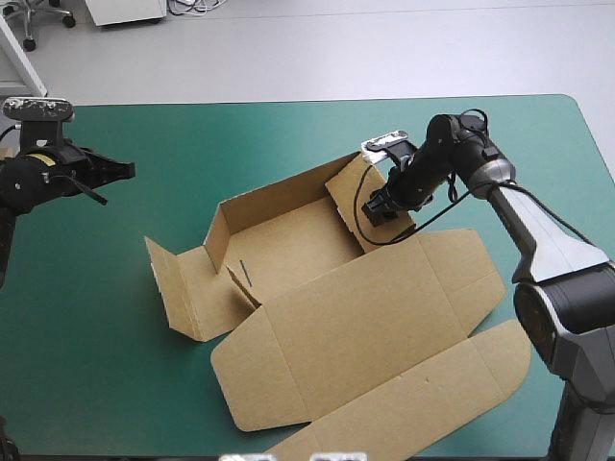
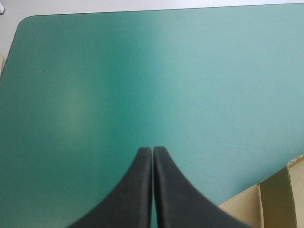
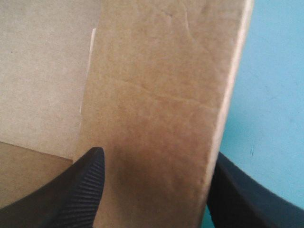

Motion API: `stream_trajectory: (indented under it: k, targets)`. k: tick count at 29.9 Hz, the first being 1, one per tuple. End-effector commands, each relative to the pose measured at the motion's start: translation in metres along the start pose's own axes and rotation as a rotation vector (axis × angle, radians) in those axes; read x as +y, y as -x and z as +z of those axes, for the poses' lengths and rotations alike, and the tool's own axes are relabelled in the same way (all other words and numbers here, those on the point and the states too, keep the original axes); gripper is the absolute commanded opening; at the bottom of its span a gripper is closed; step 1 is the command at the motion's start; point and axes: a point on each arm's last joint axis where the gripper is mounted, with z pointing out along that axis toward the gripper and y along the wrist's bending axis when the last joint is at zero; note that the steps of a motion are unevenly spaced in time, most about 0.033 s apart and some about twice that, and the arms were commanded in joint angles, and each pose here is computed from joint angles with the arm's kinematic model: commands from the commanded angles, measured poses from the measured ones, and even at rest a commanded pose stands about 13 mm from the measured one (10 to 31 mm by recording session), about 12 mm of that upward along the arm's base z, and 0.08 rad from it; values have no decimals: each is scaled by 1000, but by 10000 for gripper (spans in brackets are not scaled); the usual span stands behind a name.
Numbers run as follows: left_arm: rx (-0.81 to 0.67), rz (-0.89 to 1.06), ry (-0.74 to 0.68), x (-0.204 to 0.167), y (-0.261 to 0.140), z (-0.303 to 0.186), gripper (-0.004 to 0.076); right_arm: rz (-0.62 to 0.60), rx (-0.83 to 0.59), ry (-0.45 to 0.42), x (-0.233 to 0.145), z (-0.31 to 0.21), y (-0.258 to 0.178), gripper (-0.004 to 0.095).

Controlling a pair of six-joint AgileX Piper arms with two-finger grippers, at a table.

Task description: Fold the box

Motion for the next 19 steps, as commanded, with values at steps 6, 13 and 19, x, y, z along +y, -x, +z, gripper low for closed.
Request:
stream_trajectory:
  k: [6, 13, 19]
  targets:
    - [-113, -5, 10, 0, 13, -16, 0, -40, -45, -4, 7, -26, 9, 565]
    - [-113, -5, 10, 0, 13, -16, 0, -38, -68, 24, 9, -26, 11, 563]
    - [-111, -5, 10, 0, 13, -16, 0, -48, -62, -5, 7, -26, 11, 234]
